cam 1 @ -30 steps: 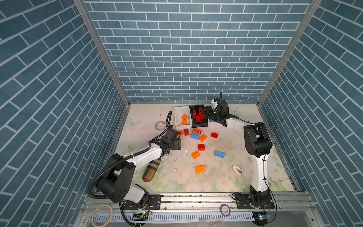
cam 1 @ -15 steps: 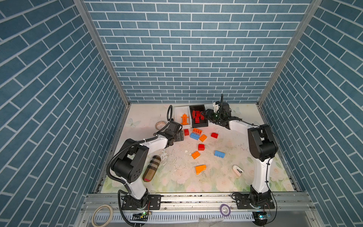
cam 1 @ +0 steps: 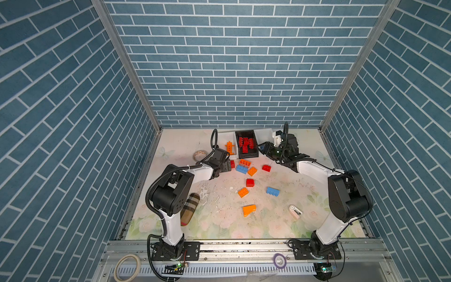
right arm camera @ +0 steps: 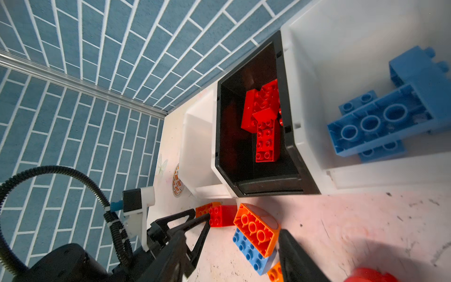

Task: Sort the legos into containers by color
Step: Place the lego in the container, then pick up the lego from the top-center of the table.

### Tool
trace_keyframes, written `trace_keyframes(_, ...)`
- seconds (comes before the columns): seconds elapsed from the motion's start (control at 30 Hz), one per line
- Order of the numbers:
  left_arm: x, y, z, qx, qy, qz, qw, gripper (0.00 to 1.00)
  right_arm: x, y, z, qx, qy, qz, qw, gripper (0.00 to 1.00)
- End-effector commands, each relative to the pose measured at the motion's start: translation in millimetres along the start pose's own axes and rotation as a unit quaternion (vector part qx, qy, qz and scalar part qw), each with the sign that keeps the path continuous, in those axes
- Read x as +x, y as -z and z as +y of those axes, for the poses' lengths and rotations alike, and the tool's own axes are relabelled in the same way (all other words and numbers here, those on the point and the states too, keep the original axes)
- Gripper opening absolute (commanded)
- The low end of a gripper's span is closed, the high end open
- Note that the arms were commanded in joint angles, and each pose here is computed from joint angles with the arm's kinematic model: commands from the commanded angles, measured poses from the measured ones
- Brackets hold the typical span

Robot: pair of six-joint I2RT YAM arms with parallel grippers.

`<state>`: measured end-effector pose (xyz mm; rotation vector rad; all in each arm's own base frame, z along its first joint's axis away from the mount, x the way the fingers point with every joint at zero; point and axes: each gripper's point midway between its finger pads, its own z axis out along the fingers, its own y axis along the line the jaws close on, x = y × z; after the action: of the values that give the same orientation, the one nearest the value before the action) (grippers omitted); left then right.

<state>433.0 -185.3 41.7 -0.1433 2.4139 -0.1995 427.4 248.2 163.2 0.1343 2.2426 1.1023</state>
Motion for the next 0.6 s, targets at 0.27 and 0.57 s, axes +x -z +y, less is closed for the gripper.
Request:
trace_keyframes(0.27,-7,-13,6,-0.023,-0.001,-0.007,1.0,0.85,12,16,-9,0.013,0.018,-0.005,1.0,0.61)
trace_keyframes(0.57,4,-20,11,-0.036,-0.014,0.014,0.999,0.78,17,22,-13,0.023,0.02,-0.007,1.0,0.61)
